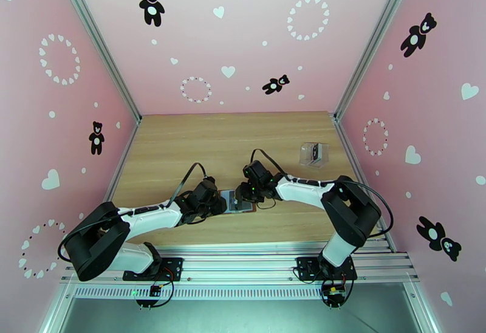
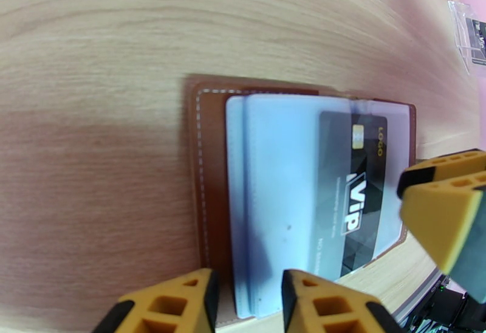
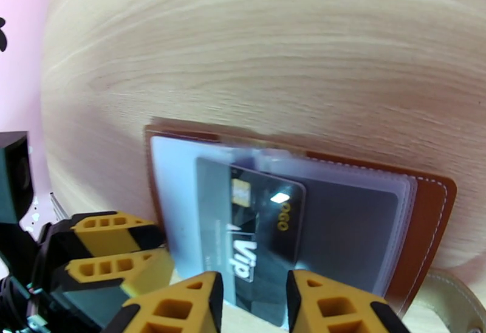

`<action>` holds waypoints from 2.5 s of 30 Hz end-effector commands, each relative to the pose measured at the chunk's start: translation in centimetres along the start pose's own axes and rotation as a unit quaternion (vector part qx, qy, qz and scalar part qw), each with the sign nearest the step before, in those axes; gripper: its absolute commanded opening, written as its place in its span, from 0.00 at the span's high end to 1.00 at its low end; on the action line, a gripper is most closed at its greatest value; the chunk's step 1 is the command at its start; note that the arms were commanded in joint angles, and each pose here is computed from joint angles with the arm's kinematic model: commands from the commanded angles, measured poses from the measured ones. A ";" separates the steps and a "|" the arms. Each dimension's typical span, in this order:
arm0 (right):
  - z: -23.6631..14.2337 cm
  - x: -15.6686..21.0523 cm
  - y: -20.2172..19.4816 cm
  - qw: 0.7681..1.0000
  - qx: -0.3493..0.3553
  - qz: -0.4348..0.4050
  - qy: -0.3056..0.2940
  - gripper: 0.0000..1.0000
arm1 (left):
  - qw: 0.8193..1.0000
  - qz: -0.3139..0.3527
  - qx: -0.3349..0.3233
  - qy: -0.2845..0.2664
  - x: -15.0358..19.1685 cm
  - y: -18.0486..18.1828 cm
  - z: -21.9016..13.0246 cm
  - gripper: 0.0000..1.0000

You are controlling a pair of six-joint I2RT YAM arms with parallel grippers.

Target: Put the credit cards into the card holder

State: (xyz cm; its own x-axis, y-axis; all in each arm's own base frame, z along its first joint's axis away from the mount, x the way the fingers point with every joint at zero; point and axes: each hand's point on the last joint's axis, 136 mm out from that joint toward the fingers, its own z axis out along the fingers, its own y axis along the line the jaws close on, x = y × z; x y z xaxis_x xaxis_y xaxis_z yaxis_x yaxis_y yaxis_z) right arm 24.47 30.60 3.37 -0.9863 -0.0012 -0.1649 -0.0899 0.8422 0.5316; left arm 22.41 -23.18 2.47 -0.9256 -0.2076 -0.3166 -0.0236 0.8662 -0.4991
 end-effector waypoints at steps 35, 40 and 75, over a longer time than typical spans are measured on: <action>3.3 2.0 4.2 0.998 -0.037 -0.003 0.049 0.66 | 1.000 0.005 -0.007 0.006 0.4 0.5 -0.2 0.66; 1.7 1.5 4.0 0.999 -0.019 -0.018 0.026 0.66 | 1.000 0.004 -0.004 0.002 0.2 0.4 -0.6 0.65; 1.8 0.2 3.6 0.997 0.029 -0.069 0.024 0.97 | 0.999 0.008 0.010 -0.035 -0.8 -0.2 -3.9 0.57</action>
State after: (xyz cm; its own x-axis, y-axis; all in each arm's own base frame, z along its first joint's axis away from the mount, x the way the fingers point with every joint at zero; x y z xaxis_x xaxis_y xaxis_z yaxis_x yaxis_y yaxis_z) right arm 24.23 33.71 3.90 -0.9725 -0.1214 -0.1986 -0.2000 0.8724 0.4461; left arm 22.07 -22.24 7.15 -0.8921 -0.2381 -0.3842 0.0117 0.8376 -0.5461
